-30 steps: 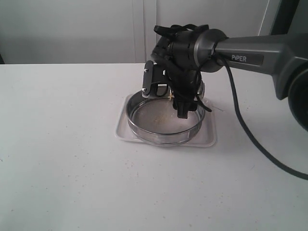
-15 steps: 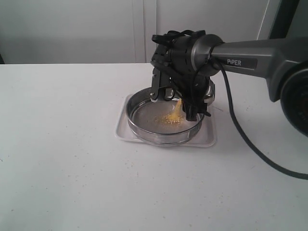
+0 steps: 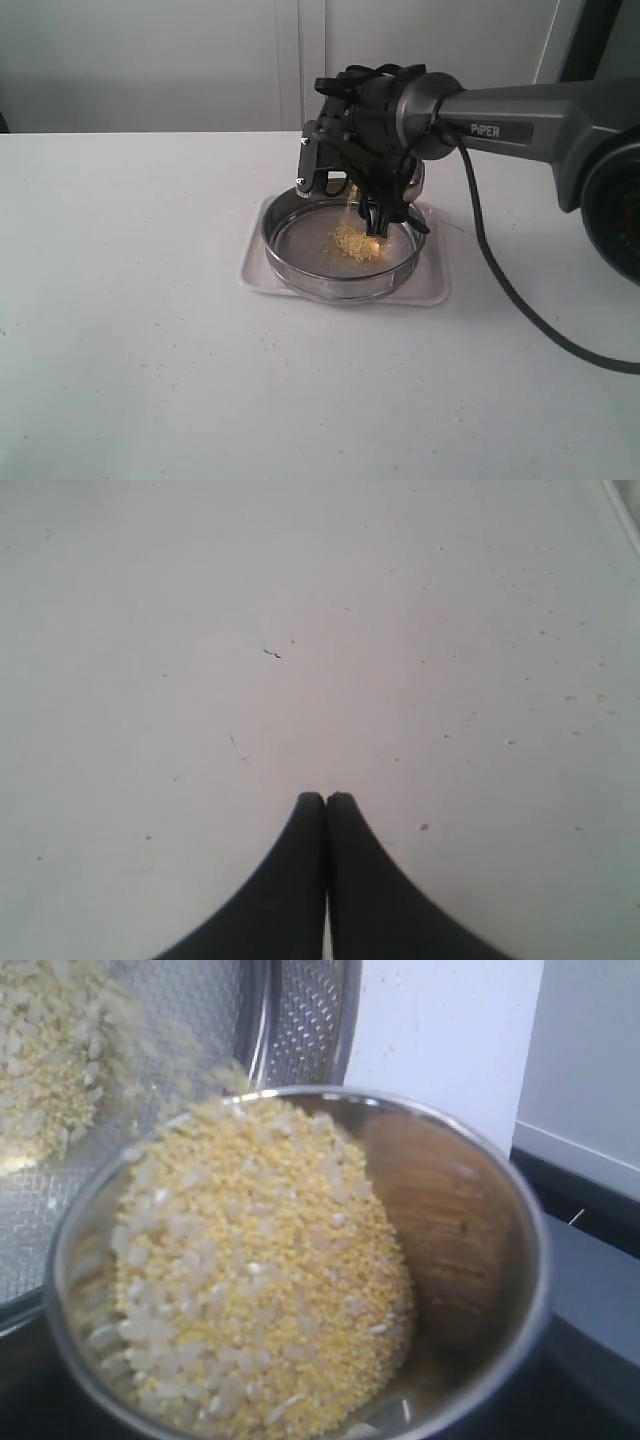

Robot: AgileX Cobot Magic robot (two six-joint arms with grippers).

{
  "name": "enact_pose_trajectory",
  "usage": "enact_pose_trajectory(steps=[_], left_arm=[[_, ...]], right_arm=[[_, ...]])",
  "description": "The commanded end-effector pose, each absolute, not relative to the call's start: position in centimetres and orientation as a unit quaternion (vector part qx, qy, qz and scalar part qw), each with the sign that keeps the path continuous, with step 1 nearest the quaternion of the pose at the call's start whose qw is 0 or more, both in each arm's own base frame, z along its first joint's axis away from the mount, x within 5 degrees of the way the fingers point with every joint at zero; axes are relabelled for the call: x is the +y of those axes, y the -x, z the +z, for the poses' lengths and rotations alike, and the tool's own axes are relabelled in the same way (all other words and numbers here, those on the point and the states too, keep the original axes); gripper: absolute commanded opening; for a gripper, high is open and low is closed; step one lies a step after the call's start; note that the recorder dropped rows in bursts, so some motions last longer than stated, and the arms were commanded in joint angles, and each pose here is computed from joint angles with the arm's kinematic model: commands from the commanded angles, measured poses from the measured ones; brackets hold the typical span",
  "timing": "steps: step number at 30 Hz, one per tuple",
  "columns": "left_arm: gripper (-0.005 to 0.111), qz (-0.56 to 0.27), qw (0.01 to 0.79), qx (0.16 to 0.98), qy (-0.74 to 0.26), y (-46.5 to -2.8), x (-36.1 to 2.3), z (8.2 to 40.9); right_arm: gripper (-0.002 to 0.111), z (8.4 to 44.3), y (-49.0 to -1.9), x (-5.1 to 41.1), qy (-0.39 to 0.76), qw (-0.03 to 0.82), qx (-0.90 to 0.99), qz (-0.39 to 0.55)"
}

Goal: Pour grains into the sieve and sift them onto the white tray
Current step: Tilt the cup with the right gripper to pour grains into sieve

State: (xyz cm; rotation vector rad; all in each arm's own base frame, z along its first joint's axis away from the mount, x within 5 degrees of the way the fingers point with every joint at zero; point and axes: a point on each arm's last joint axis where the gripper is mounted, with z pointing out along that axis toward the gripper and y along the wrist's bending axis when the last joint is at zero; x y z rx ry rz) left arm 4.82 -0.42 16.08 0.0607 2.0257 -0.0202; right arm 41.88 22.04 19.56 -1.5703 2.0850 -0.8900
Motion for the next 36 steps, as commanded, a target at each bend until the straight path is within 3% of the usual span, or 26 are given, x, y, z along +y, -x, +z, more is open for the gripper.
enact_pose_trajectory(steps=[1,36], left_arm=[[0.0,-0.011,0.526,0.85,-0.022,-4.8,-0.4,15.8],[0.0,-0.011,0.526,0.85,-0.022,-4.8,-0.4,15.8]], right_arm=[[0.0,20.4,-42.1,22.4,0.562,0.217,0.73,-0.323],[0.0,21.2,-39.3,24.7,0.613,0.127,0.656,-0.422]])
